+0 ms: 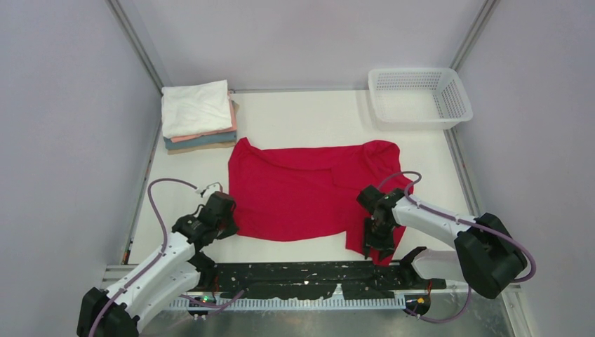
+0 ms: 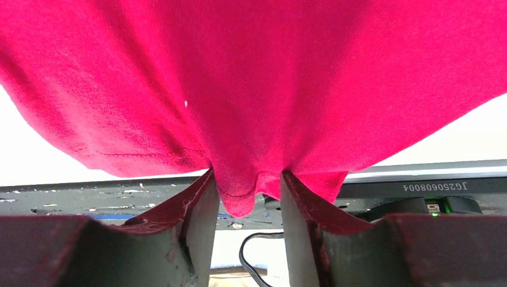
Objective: Fold and stack the t-shirts
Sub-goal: Flatten out the tshirt
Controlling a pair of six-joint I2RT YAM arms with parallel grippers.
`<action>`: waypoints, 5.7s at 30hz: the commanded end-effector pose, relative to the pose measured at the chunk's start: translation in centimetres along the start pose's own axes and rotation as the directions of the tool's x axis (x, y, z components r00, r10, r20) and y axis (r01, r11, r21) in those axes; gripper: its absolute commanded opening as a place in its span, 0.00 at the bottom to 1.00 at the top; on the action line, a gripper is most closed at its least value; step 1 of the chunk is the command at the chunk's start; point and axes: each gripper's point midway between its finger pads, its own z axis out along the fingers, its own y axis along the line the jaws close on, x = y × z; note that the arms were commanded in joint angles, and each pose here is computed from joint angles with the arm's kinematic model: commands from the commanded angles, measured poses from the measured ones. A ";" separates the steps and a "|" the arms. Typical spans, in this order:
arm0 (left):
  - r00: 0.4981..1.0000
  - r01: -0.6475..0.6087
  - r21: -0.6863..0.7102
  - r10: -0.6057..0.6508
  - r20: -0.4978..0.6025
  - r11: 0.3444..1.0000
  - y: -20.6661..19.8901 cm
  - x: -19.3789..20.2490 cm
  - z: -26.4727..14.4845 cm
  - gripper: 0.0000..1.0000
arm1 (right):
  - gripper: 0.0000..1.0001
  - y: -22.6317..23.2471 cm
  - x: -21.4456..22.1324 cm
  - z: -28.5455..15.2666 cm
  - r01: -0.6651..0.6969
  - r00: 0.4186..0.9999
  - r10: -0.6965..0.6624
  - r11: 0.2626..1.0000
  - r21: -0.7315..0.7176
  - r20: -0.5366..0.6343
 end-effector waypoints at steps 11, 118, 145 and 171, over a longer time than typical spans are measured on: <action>0.972 0.013 0.033 -0.021 0.236 0.999 -2.0 -6.3 -1.7 0.00 | 0.06 1.0 -9.9 -5.5 0.071 0.860 -0.086 0.996 0.049 0.503; 0.942 0.125 -0.188 -0.057 0.331 0.974 -9.5 -35.5 11.5 0.00 | 0.12 9.9 -42.7 -21.1 0.158 0.410 -0.249 0.967 0.201 0.877; 0.981 -0.037 0.052 0.026 0.192 0.998 -14.9 -30.3 4.7 1.00 | 0.95 14.5 -40.3 -20.2 0.316 0.454 -0.055 0.943 -0.104 0.889; 0.982 0.122 -0.065 -0.130 -0.137 0.990 -3.1 -6.7 6.6 1.00 | 0.95 4.0 -21.1 -4.3 0.072 0.766 0.008 0.992 -0.099 0.643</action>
